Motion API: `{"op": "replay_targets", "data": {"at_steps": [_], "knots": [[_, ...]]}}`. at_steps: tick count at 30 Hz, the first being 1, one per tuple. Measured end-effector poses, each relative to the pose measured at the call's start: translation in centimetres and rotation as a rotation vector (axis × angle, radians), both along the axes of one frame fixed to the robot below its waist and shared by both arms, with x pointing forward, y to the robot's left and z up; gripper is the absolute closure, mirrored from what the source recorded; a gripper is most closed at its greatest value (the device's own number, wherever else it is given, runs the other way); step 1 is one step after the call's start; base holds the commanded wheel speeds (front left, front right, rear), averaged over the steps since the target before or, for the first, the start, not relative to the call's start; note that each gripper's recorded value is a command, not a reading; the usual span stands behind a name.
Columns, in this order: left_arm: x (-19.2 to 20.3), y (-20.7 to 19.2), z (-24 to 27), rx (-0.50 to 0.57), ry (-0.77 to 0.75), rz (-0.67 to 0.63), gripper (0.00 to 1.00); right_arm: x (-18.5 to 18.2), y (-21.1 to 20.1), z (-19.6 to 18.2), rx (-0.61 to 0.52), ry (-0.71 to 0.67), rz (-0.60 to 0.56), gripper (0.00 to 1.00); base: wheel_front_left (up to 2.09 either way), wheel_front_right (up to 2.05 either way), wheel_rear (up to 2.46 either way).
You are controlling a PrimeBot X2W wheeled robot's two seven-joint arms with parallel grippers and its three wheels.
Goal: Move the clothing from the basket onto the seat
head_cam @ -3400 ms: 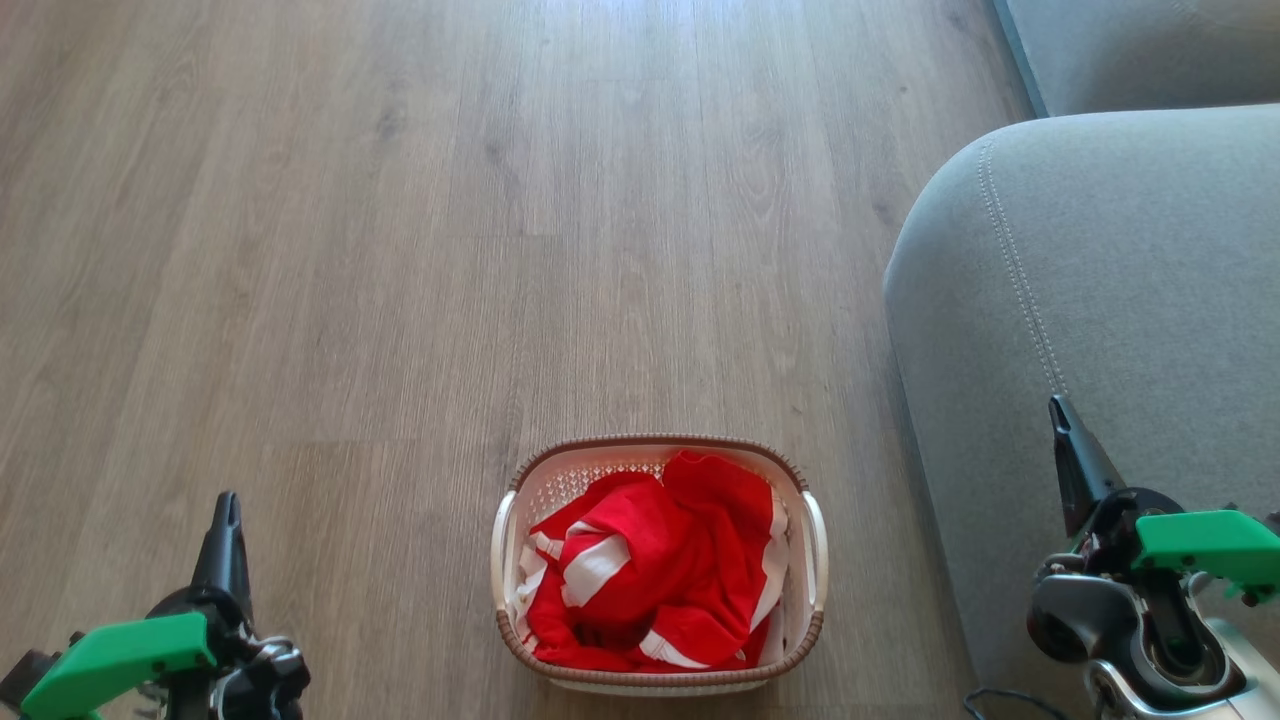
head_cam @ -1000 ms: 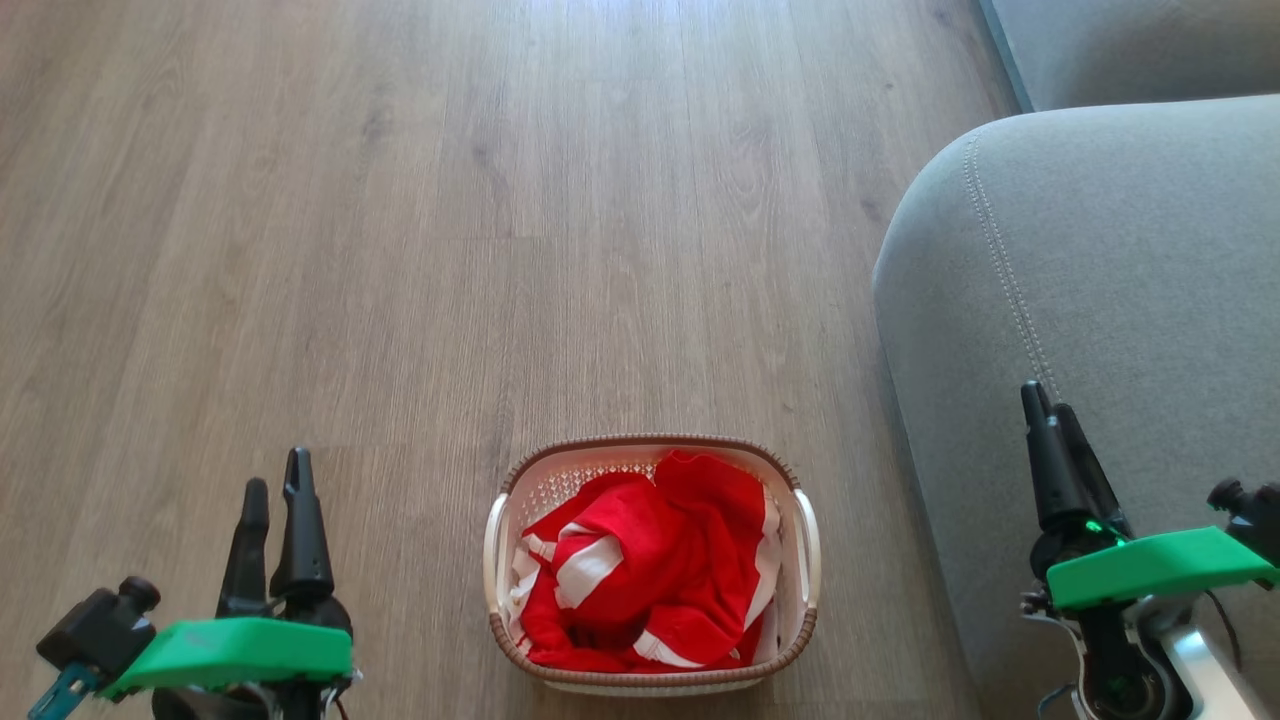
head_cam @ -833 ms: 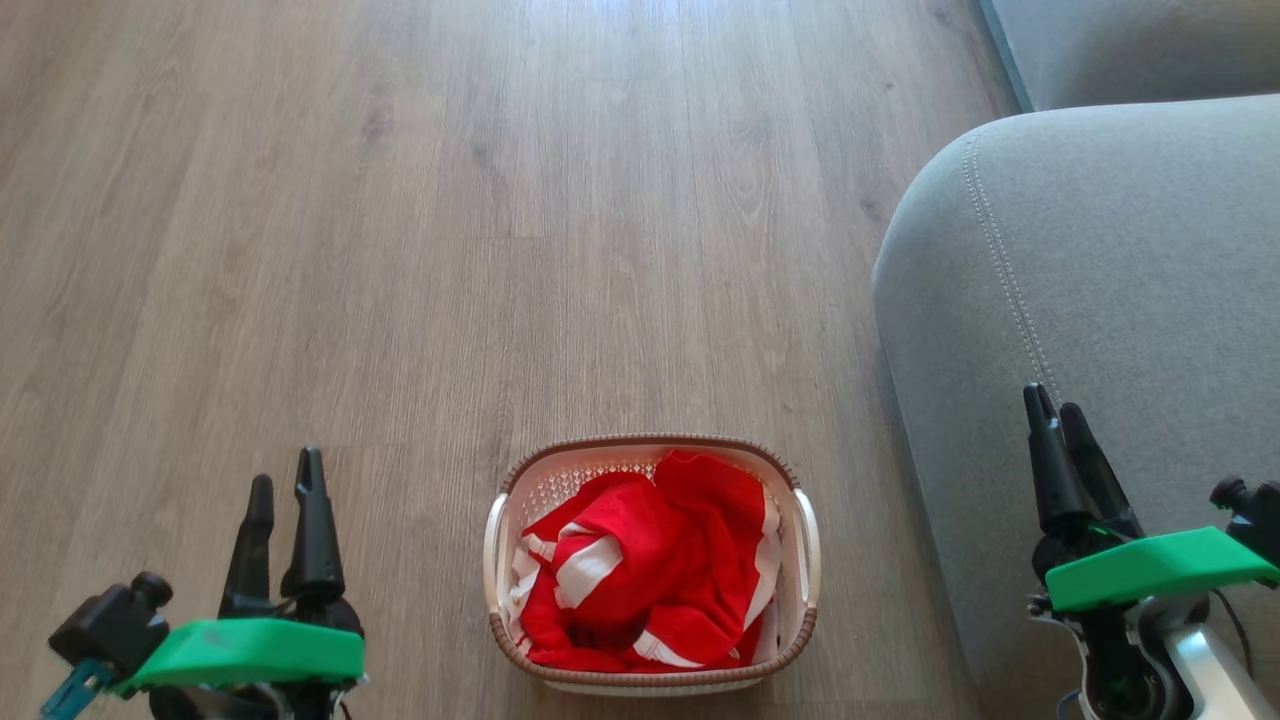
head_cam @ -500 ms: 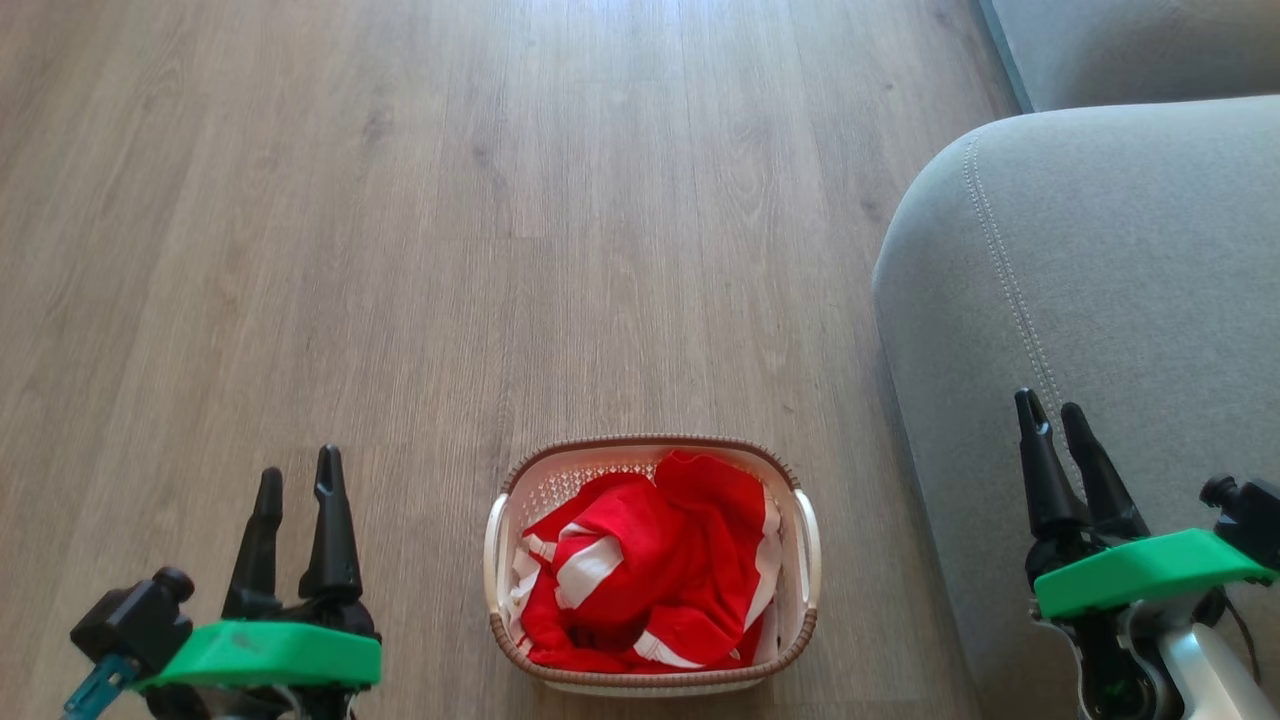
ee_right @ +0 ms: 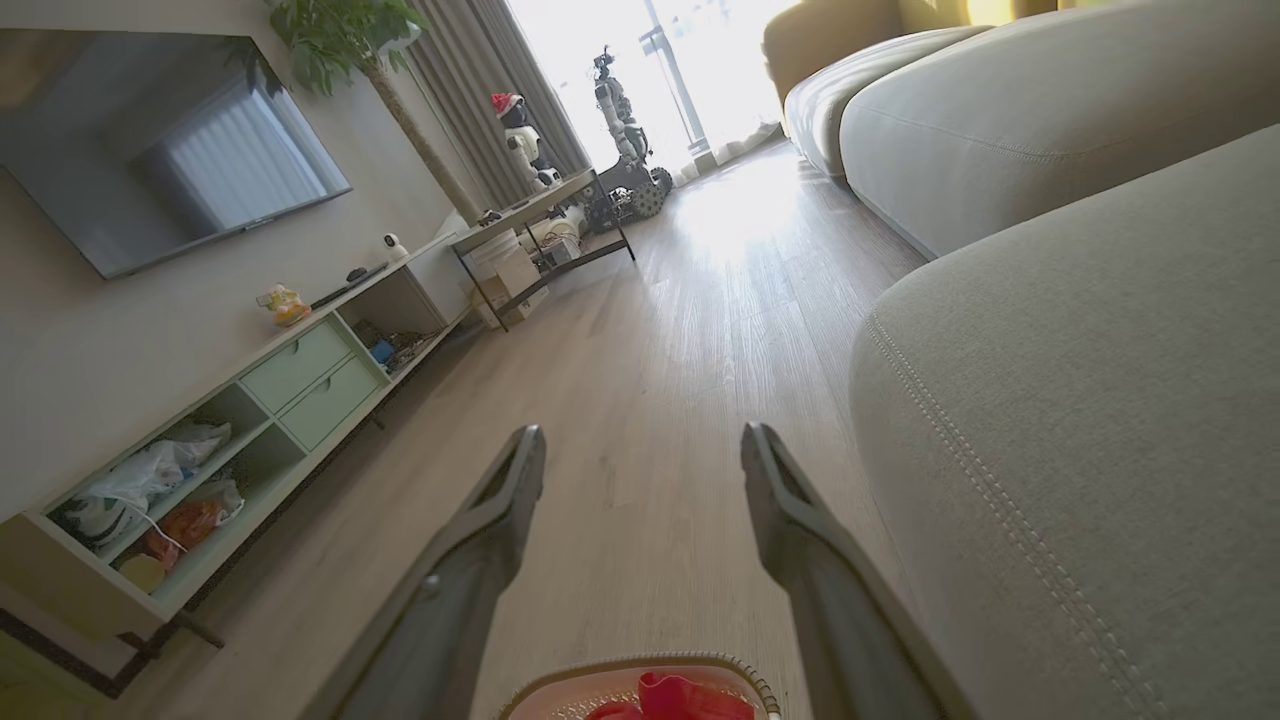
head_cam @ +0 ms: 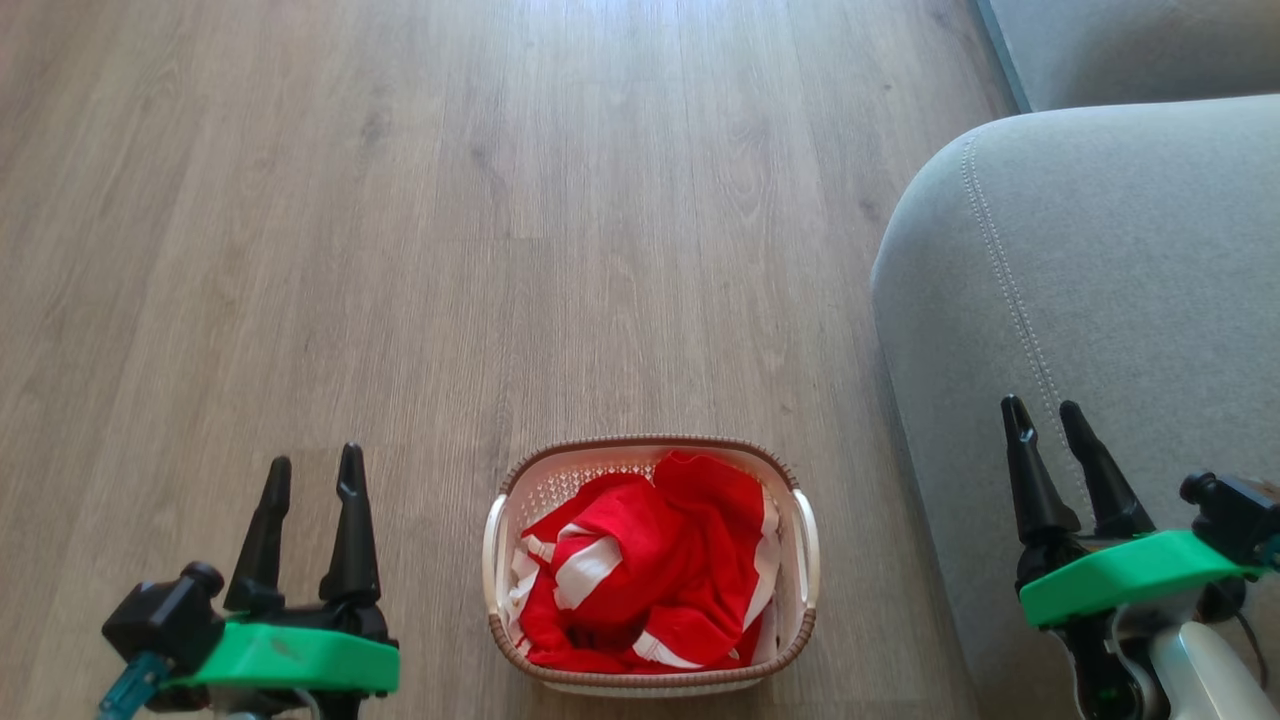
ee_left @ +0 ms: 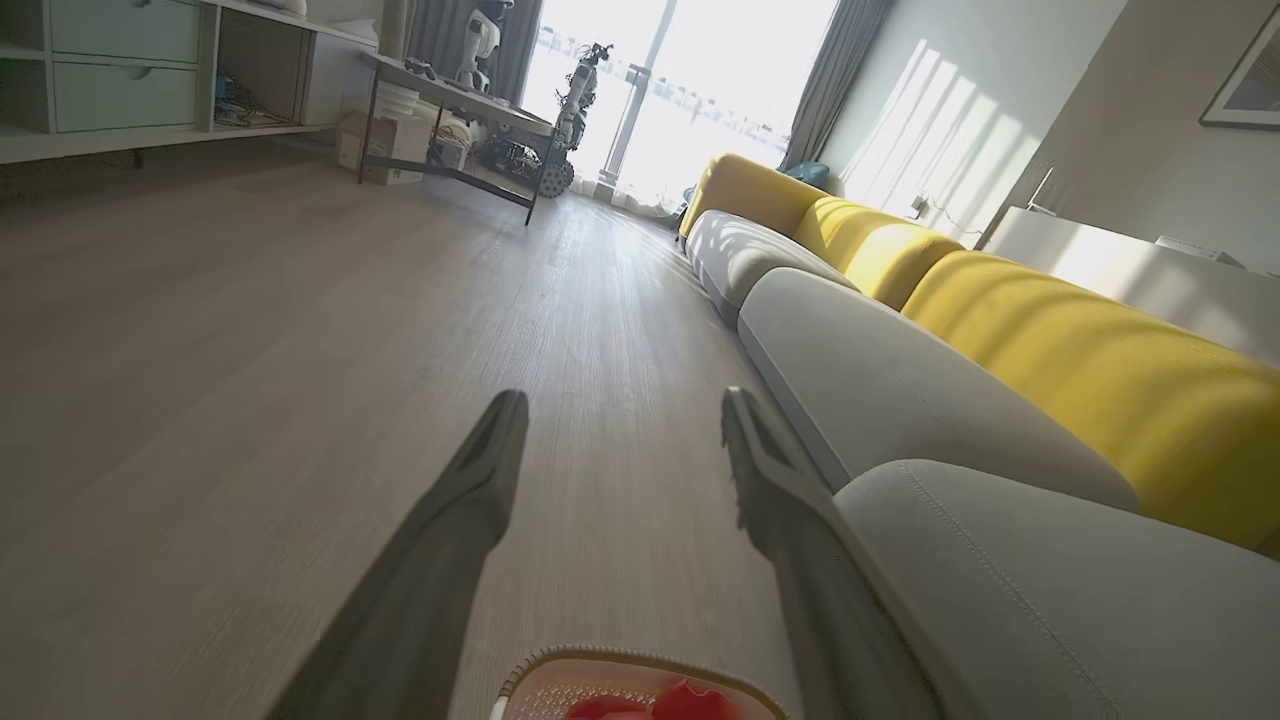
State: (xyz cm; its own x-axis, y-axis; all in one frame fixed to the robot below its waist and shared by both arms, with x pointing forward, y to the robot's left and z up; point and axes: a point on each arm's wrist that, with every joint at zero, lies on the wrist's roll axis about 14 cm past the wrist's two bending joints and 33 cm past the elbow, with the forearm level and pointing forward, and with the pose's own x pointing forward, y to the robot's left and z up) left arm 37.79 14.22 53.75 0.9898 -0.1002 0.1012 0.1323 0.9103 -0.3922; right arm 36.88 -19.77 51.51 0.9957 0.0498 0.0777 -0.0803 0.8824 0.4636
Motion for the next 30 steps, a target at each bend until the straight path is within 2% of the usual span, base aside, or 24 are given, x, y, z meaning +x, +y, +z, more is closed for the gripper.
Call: {"op": "replay_targets", "data": {"at_steps": [30], "knots": [[-0.4, -2.4, 1.7, 0.344, -0.15, -0.065, 0.0, 0.4, -0.2, 0.1, -0.345, -0.018, 0.0, 0.0, 0.0, 0.0, 0.0]]}}
